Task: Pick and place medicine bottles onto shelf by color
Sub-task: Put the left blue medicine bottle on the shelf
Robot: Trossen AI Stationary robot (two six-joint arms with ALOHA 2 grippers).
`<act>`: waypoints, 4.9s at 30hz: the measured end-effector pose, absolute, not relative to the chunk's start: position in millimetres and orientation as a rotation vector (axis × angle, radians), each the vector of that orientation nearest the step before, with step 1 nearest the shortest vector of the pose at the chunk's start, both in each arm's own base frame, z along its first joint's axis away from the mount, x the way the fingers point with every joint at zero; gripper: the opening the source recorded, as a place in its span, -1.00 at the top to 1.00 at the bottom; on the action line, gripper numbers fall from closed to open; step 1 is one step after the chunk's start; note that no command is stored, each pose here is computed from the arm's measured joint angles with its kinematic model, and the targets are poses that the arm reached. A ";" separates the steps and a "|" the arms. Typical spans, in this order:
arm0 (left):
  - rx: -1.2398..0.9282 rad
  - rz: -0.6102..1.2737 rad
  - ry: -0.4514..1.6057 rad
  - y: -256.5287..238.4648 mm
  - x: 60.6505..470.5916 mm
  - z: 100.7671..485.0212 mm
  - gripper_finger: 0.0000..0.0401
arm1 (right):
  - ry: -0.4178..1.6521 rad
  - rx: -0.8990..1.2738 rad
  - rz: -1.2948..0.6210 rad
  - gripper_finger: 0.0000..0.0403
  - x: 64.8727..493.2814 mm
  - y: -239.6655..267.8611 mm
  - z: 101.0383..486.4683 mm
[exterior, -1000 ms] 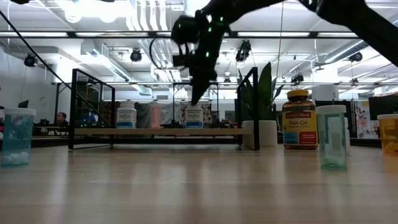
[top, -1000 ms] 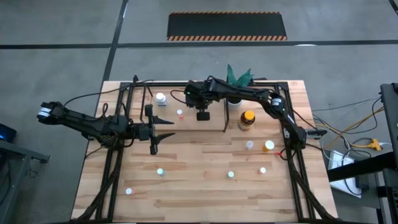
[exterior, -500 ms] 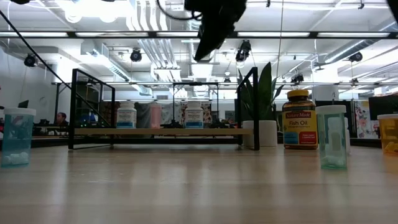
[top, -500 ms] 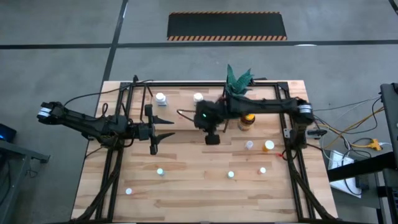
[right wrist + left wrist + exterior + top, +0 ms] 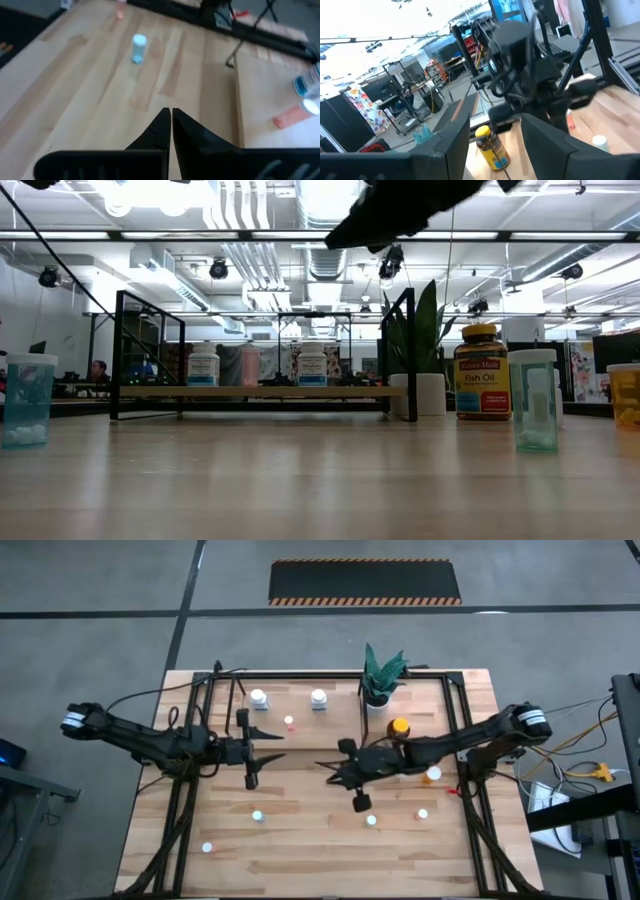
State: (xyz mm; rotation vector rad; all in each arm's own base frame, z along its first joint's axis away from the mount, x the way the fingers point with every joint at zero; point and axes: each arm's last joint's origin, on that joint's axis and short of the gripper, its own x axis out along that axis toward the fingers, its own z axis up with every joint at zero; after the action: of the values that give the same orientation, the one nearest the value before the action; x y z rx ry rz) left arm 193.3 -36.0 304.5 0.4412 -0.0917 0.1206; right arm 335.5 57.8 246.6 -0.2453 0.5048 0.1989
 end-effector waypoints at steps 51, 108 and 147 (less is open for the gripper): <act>-0.317 0.257 1.423 -149.0 251.5 243.0 0.12 | 0.340 -0.328 0.246 0.96 250.7 42.7 215.2; -0.233 0.172 1.451 -145.7 242.2 201.2 0.51 | 0.352 -0.329 0.246 0.96 249.3 42.4 211.6; -0.289 0.656 1.338 88.9 271.8 297.7 0.48 | 0.375 -0.329 0.249 0.96 248.5 42.2 209.5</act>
State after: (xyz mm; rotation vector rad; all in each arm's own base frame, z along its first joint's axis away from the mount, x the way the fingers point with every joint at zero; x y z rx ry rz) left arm 271.8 88.9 297.7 -0.2895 1.3376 0.6563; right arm 248.5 42.2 209.5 -0.3287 0.3748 0.2493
